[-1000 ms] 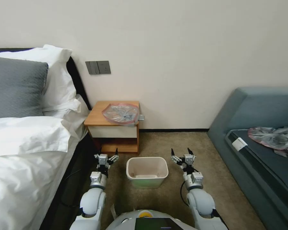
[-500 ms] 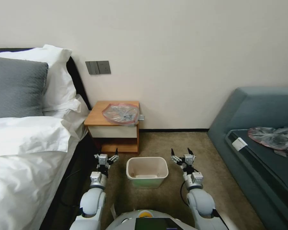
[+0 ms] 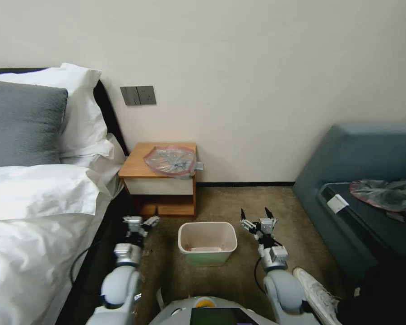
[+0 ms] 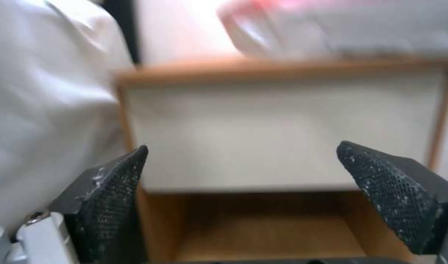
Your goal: Pick up the garbage bag from the table and place it over the trash can.
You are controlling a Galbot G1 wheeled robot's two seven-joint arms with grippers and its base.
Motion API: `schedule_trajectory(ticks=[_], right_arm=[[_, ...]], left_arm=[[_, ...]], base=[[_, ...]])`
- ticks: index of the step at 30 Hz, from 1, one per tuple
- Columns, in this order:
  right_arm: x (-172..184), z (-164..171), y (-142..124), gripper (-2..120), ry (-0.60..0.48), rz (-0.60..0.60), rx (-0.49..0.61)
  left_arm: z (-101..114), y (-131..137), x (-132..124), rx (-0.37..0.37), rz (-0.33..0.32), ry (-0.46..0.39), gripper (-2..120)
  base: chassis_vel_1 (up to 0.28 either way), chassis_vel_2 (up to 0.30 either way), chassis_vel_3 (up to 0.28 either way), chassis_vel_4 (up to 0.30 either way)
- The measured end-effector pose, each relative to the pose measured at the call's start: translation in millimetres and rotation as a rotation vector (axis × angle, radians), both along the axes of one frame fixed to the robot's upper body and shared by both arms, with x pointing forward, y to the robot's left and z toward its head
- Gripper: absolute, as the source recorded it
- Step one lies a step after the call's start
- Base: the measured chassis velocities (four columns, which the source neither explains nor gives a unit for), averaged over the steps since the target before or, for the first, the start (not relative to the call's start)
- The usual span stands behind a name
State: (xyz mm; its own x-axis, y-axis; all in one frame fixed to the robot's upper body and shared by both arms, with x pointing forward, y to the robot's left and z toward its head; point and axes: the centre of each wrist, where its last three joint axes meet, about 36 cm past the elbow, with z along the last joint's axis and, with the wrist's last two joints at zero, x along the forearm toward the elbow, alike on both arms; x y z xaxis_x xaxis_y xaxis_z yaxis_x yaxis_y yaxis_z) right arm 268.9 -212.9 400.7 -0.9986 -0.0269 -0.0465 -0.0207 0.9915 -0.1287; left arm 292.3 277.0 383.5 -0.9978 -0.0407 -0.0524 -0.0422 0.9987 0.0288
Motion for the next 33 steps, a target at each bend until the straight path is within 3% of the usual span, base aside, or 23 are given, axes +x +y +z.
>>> schedule_trajectory(ticks=[2, 8, 16, 18, 19, 21, 22, 25, 26, 31, 33], right_arm=[[-18.0, 23.9, 10.2, 100, -0.08, 0.009, -0.024], [-26.0, 36.2, 19.9, 100, -0.113, 0.085, -0.037], [-23.9, 23.5, 27.3, 100, -0.104, 0.133, -0.017], [-20.1, 16.9, 27.4, 100, -0.122, 0.143, -0.025], [-20.1, 16.9, 27.4, 100, -0.122, 0.143, -0.025], [-13.4, 13.3, 23.0, 100, -0.171, 0.152, -0.062], [-13.4, 13.3, 23.0, 100, -0.171, 0.152, -0.062], [7.7, 15.1, 12.4, 100, -0.286, 0.172, -0.16], [15.1, 16.1, 8.7, 100, -0.315, 0.181, -0.194], [34.5, 20.3, -3.6, 100, -0.374, 0.206, -0.305], [49.6, 23.0, -12.5, 100, -0.381, 0.238, -0.396]], left_arm=[[12.6, 21.6, -2.4, -0.021, 0.02, -0.075, 99], [34.4, 50.6, -5.1, -0.051, 0.044, -0.192, 99], [35.6, 52.1, -5.7, -0.059, 0.045, -0.197, 100], [37.2, 46.5, -8.4, -0.126, 0.012, -0.143, 100], [37.2, 46.5, -8.4, -0.126, 0.012, -0.143, 100], [38.4, 36.3, -12.7, -0.227, -0.05, -0.055, 100], [38.4, 36.3, -12.7, -0.227, -0.05, -0.055, 100], [40.4, 21.7, -19.4, -0.38, -0.155, 0.072, 99], [40.6, 19.9, -20.2, -0.398, -0.169, 0.088, 99], [36.6, 1.9, -18.7, -0.367, -0.234, 0.133, 99], [32.7, -3.6, -17.6, -0.289, -0.234, 0.11, 99]], base=[[0.0, 0.0, 0.0, 0.0], [0.0, 0.0, 0.0, 0.0], [0.0, 0.0, 0.0, 0.0], [0.0, 0.0, 0.0, 0.0], [0.0, 0.0, 0.0, 0.0], [0.0, 0.0, 0.0, 0.0], [0.0, 0.0, 0.0, 0.0], [0.0, 0.0, 0.0, 0.0], [0.0, 0.0, 0.0, 0.0], [0.0, 0.0, 0.0, 0.0], [0.0, 0.0, 0.0, 0.0]])
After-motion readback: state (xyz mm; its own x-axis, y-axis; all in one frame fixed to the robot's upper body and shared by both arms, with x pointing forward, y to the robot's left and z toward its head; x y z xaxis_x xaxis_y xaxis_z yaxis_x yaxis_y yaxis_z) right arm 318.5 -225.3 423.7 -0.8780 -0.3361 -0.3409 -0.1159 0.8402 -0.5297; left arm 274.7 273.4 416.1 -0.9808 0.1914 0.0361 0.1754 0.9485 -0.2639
